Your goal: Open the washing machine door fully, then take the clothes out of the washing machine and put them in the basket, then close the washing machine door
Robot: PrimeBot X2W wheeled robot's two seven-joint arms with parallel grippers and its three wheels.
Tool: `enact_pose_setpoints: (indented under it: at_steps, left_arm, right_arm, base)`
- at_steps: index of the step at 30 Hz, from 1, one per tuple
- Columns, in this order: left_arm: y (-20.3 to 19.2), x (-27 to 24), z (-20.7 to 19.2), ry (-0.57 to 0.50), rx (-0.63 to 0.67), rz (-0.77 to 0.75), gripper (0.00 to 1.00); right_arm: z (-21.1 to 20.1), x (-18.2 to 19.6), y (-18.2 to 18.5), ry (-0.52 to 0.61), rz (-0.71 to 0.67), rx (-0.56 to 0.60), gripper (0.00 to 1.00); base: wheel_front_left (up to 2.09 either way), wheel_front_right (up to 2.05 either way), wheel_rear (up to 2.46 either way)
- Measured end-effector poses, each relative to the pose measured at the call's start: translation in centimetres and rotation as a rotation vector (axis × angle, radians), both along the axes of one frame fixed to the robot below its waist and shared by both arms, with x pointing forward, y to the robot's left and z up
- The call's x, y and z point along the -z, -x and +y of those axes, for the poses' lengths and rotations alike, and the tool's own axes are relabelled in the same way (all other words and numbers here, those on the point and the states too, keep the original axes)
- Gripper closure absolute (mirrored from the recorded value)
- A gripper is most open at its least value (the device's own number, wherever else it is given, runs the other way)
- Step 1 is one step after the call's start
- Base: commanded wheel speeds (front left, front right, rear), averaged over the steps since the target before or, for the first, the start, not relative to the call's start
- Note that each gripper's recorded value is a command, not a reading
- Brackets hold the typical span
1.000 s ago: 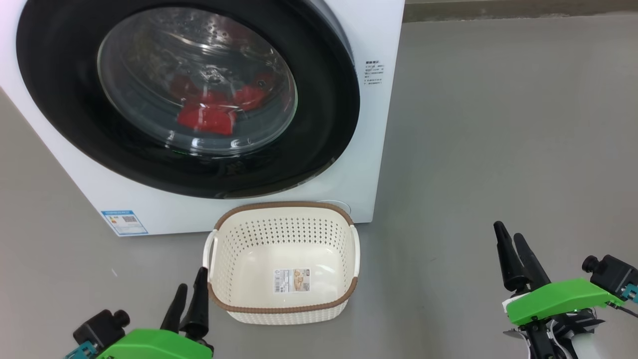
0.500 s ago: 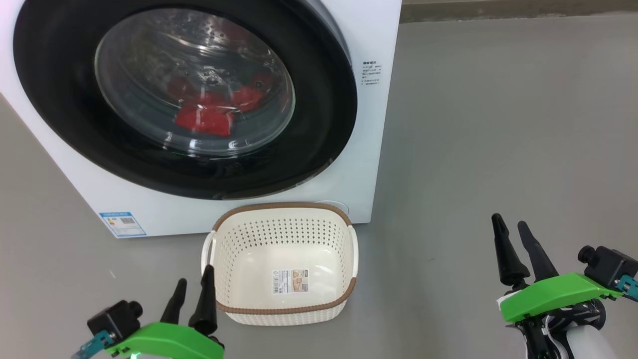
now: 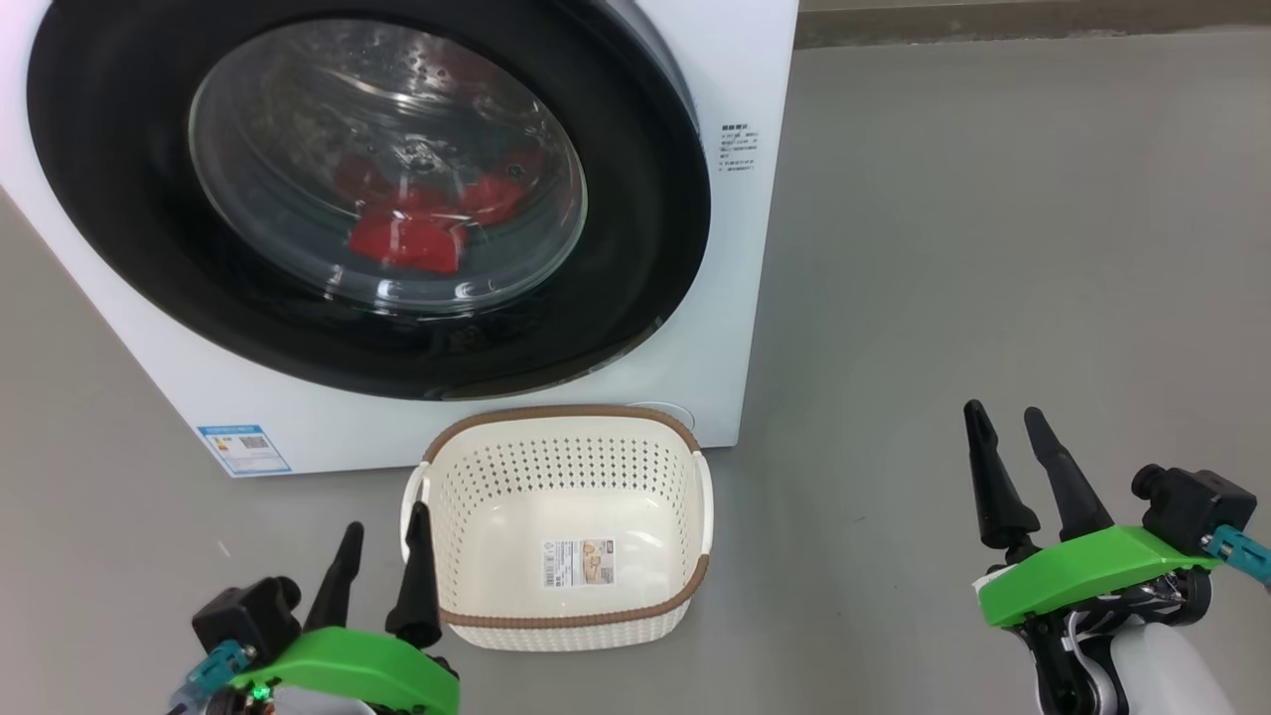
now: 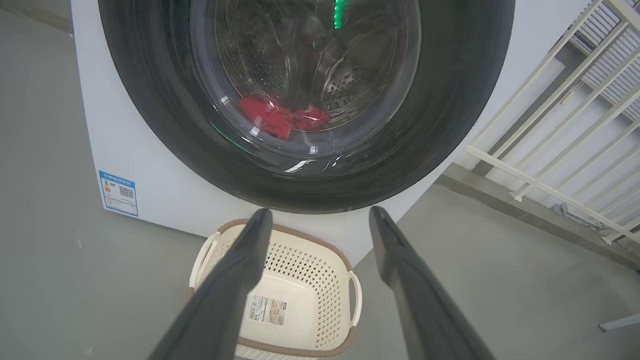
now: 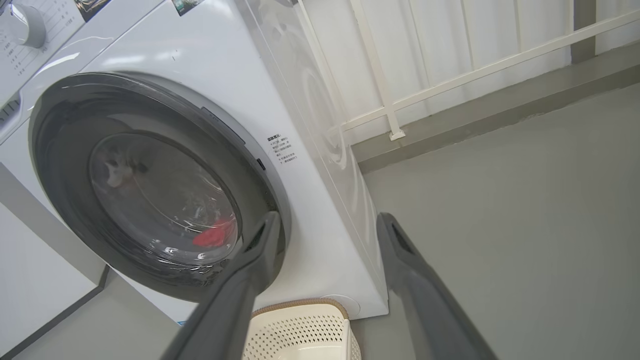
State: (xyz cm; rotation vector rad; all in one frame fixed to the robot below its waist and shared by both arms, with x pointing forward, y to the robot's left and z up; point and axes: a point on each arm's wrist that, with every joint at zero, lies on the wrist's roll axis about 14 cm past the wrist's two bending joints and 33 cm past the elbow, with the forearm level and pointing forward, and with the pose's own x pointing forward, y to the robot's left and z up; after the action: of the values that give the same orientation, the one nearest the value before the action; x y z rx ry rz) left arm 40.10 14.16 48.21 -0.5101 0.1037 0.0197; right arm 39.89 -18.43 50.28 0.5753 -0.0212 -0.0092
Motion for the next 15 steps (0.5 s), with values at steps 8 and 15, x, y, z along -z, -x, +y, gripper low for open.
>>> enact_pose_setpoints:
  at_steps: [8,15]
  left_arm:
    - [-0.2,-1.6,-0.2,-0.09,0.008,-0.063,0.0]
    - [-0.3,-2.7,-0.3,-0.17,0.007,-0.112,0.0]
  right_arm:
    - [0.5,-0.7,-0.1,0.088,-0.029,-0.016,0.0]
    - [0.9,-1.4,-0.4,0.179,-0.059,-0.033,0.0]
  base:
    - [0.0,0.0,0.0]
    - [0.0,0.0,0.0]
